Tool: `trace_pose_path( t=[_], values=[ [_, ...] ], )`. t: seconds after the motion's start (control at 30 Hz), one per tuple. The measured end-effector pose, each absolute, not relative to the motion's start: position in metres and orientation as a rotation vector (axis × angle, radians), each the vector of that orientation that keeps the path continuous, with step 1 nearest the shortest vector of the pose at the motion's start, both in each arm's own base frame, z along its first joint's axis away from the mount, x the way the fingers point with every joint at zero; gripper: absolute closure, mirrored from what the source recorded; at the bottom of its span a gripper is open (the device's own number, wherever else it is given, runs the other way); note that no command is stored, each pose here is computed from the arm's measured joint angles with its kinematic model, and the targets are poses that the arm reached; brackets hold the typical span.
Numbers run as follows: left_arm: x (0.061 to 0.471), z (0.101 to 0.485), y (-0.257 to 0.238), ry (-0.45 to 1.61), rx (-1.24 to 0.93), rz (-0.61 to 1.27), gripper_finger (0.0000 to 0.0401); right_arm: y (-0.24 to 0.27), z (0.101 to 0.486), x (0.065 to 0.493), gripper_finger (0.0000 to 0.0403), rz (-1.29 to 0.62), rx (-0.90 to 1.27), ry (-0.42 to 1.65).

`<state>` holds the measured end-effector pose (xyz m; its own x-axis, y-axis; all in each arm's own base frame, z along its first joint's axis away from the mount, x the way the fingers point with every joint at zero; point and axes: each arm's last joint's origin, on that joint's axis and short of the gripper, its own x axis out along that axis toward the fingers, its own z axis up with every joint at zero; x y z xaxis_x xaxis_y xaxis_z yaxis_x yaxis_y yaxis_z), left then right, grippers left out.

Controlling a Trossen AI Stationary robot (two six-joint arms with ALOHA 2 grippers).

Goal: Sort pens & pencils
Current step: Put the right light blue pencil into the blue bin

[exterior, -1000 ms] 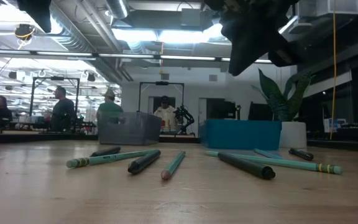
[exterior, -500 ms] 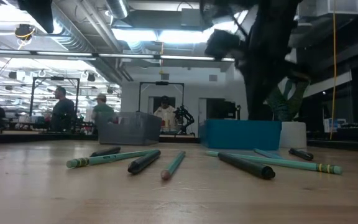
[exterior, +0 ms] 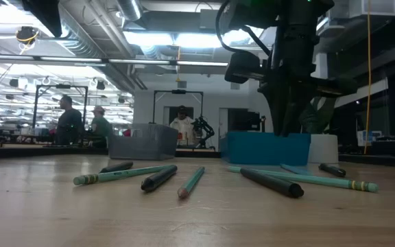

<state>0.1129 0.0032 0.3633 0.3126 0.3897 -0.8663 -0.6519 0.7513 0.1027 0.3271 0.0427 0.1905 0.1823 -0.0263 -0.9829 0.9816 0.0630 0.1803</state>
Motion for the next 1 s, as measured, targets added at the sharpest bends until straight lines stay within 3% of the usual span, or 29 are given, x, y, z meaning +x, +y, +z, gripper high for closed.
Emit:
trace_pose_path(
  t=[0.33,1.0],
  values=[
    [0.1128,0.3637,0.0042,1.029,-0.266,0.726,0.0329,0.0398,0.1919,0.3220,0.0304,-1.064,1.244,1.147],
    [0.1128,0.3637,0.0042,1.030,-0.266,0.725,0.0328,0.0394,0.1873,0.3220,0.0301,-1.088,1.221,1.159]
  ],
)
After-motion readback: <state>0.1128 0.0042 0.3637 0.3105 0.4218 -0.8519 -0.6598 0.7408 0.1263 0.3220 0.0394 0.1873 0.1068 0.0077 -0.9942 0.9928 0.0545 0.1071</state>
